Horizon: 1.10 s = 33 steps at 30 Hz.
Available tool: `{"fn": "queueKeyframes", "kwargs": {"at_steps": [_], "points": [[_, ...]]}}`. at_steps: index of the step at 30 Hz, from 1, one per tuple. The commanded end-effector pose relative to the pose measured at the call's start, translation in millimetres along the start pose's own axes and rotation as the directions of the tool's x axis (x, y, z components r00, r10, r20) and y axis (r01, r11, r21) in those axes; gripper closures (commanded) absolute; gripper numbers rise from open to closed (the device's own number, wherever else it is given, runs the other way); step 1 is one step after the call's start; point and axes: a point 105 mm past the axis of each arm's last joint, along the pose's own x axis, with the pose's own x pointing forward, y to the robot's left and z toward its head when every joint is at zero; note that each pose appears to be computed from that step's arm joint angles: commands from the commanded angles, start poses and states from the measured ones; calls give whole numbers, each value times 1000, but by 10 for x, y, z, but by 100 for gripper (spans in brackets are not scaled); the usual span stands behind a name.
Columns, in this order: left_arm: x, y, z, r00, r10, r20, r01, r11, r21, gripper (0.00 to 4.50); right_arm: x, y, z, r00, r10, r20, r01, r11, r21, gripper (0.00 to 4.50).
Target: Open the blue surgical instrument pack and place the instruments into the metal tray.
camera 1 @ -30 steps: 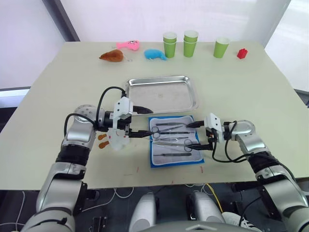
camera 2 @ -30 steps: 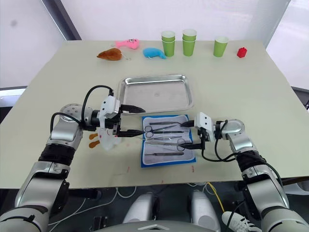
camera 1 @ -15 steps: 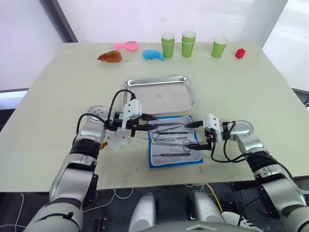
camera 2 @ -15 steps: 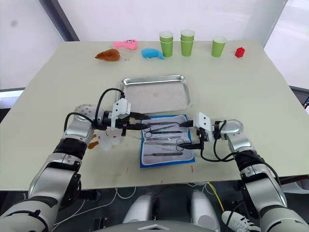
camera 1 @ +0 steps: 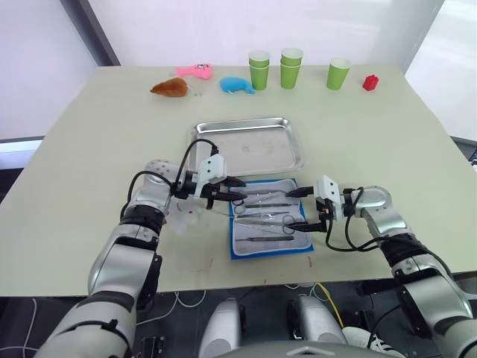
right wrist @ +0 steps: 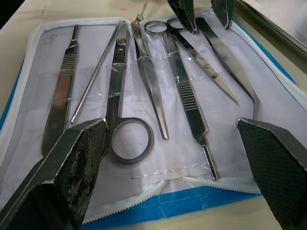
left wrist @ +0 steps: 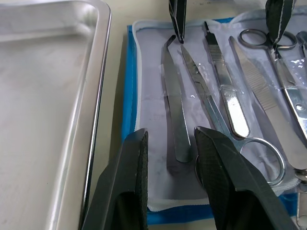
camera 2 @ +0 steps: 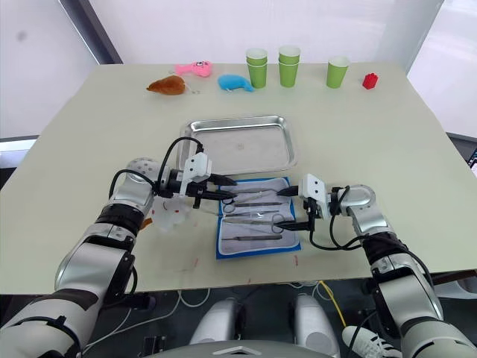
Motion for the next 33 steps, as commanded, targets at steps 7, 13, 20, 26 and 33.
{"fn": "queueKeyframes", "kwargs": {"at_steps": [7,13,20,26,33], "points": [[80,-46,-140,994,-50,-99,48,999,-21,311,40,326,-560,982,83,-172,-56,987,152,0],[95,-26,-123,994,-45,-96,43,999,-28,445,44,336,-563,981,88,-174,-61,986,155,0],[51,16,-39,994,-45,-96,45,999,-3,445,52,354,-576,979,98,-181,-68,984,166,0],[5,52,65,994,-58,-97,59,998,8,445,62,363,-612,974,104,-201,-69,983,172,0],[-73,90,169,991,-58,-119,59,998,1,445,61,374,-644,968,114,-224,-73,980,185,0]]}}
